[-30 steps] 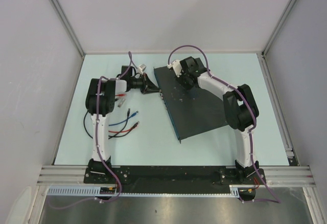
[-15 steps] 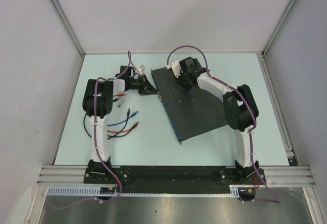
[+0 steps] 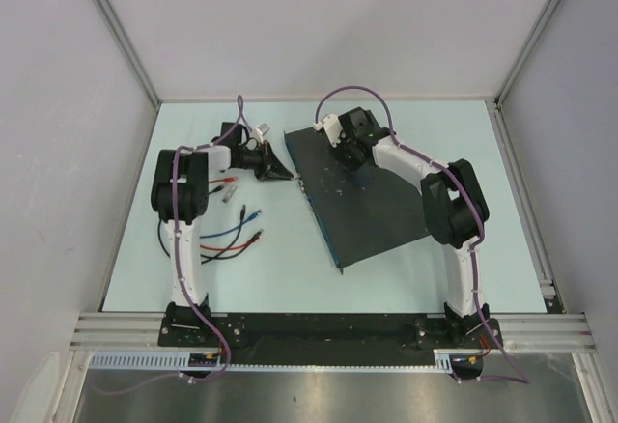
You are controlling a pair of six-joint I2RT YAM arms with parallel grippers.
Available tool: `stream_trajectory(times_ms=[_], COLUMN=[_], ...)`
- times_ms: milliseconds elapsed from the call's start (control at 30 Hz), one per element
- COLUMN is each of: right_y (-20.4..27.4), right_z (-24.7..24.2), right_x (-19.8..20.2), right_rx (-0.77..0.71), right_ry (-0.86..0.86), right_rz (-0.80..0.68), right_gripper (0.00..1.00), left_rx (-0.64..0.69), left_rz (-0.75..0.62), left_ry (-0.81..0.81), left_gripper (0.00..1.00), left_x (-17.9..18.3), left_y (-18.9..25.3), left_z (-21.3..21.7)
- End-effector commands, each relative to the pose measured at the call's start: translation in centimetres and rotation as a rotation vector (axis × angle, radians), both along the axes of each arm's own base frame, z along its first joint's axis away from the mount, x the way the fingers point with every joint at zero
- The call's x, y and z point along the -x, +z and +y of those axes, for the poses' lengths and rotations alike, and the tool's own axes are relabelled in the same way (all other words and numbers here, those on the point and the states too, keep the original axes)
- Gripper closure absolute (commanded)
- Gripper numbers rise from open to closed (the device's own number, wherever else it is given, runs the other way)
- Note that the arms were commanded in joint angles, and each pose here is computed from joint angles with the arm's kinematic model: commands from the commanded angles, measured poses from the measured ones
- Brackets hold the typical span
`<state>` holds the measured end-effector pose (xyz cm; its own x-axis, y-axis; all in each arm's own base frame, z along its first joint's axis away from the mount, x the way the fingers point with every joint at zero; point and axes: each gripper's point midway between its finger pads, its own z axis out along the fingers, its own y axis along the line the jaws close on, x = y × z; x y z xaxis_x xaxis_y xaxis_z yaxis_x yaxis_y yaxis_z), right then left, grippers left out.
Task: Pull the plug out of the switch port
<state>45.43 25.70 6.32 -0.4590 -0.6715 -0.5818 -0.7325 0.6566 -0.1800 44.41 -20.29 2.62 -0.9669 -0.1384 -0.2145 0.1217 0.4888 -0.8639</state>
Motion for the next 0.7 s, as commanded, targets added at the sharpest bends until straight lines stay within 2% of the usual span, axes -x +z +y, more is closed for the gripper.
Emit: stream_trajectory(times_ms=[0,167,300,367,500,667], right_y=[-7.5,-7.7,-7.5,-7.5,-7.6,-8.5], right_z=[-0.9,-0.7,-0.6,-0.7,-0.8,-0.3], right_x=[5.6,5.1,4.5,4.5,4.3,4.2], right_rx=[0.072,0.065,0.065,0.069,0.069,0.057], right_ry=[0.036,0.034,0.031,0.034,0.031,0.031], right_rz=[0.275,0.273,0.257,0.256,0.25,0.273], right_gripper=[0.7,0.7,0.69,0.69,0.69,0.69], left_rx=[-0.092,-0.126,-0.225,-0.247,-0.213,-0.184], left_rz=[-0.04,-0.133,-0.122,-0.06,-0.072,0.002], left_ry=[0.058,0.071,0.069,0.11,0.18,0.134], left_gripper=[1.0,1.0,1.0,1.0,1.0,1.0], left_x=[-0.2,-1.8,-0.3,0.9,3.1,6.4], left_y=[2.9,7.6,6.5,4.7,5.2,2.7], left_z=[3.9,4.2,6.1,8.5,12.0,14.5])
